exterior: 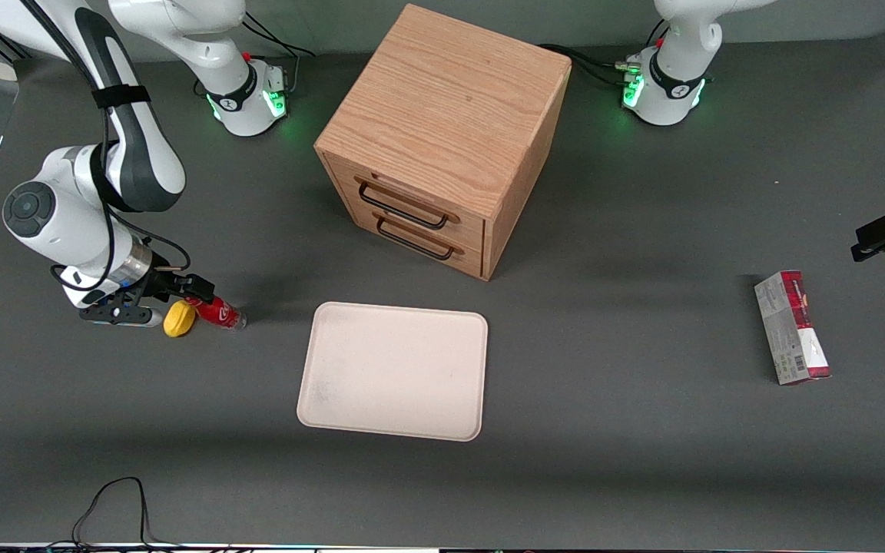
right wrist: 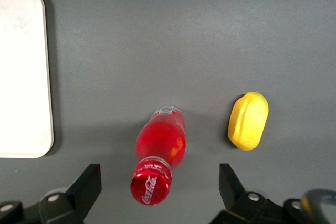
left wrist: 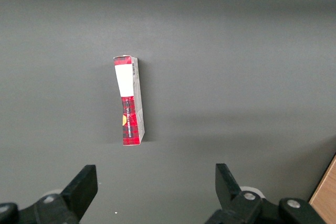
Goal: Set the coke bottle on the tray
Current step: 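Close the right gripper around the bottle's cap end and lift it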
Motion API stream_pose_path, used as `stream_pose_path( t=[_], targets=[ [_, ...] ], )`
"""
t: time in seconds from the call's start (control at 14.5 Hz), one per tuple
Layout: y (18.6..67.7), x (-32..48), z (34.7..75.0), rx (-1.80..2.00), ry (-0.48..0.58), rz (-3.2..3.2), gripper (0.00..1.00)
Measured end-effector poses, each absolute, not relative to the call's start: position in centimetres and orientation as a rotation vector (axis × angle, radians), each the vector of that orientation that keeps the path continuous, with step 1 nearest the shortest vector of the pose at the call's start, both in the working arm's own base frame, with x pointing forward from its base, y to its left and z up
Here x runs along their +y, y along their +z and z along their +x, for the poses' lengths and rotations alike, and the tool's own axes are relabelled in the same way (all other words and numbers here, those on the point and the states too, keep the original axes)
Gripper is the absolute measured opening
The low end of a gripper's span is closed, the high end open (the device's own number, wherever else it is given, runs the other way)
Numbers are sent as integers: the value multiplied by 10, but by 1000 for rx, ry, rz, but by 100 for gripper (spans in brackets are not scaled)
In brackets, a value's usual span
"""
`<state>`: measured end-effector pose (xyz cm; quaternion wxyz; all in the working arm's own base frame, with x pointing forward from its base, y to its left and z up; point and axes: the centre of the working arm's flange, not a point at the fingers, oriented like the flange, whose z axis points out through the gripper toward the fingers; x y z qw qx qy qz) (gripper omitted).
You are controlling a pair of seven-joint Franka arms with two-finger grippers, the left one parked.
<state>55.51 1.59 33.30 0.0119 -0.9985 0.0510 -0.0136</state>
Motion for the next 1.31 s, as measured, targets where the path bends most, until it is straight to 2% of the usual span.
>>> stream_pose_path(
  t=[0.34, 0.41, 0.55, 0.69, 0.76, 0.83, 0.9, 1.31],
  targets=[
    [330, 16, 555, 148, -34, -3122, 92],
    [329, 16, 555, 148, -32, -3123, 85],
    [328, 16, 555, 148, -29, -3123, 63],
    [328, 16, 555, 147, -30, -3123, 59],
    [328, 16, 555, 147, -31, -3123, 50],
    [328, 16, 555, 146, -32, -3123, 36],
    [328, 17, 555, 145, -32, -3123, 31],
    [328, 17, 555, 144, -32, -3123, 31]
  ],
)
